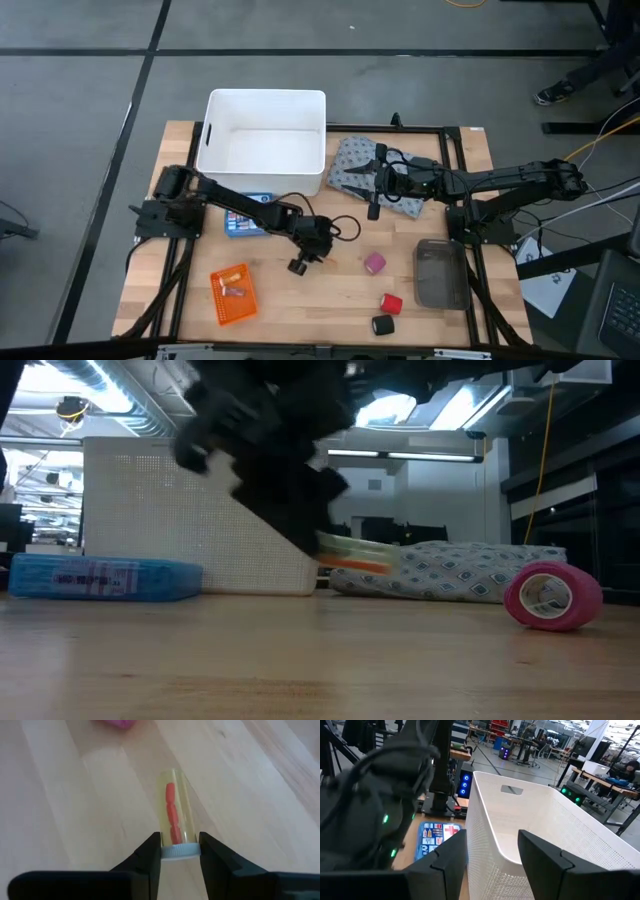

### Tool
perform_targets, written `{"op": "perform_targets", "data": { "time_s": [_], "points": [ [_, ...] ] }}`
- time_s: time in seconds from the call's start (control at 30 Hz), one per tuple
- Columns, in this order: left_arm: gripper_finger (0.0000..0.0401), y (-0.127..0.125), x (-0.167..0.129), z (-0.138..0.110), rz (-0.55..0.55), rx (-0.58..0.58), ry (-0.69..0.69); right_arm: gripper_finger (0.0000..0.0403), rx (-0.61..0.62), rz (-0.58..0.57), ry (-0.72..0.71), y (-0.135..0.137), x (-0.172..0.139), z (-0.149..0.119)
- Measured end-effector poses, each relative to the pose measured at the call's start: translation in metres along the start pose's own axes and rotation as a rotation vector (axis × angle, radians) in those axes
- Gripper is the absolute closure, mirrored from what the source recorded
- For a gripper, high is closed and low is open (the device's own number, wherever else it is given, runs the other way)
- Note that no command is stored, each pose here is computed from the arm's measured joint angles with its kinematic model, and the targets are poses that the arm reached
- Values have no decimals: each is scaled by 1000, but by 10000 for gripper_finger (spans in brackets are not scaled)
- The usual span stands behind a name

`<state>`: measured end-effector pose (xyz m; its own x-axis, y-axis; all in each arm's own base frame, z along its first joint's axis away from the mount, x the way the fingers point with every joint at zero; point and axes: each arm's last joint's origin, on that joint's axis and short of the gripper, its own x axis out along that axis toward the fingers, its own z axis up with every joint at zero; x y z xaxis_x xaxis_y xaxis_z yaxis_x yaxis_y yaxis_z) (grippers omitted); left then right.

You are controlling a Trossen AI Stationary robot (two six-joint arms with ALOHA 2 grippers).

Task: Pick & place medical supplies in basket/bin
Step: Put the yellow pill bottle in the orange bin

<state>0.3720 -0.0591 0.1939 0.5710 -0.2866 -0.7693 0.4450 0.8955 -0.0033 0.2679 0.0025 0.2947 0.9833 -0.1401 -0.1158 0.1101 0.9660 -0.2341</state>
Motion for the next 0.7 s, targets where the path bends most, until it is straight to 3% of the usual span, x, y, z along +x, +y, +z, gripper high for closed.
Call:
{"op": "perform_targets", "data": {
  "time_s": [0.33, 0.5, 0.7],
  "points": [
    [303, -41, -71, -11, -87, -91, 240, 224, 0, 3, -1, 0, 0, 0],
    [303, -71, -78, -23, -137, -156, 421, 224, 0, 3, -1, 0, 0, 0],
    [303, -104, -78, -23, -196, -177, 471, 224, 0, 3, -1, 0, 0, 0]
  ]
}}
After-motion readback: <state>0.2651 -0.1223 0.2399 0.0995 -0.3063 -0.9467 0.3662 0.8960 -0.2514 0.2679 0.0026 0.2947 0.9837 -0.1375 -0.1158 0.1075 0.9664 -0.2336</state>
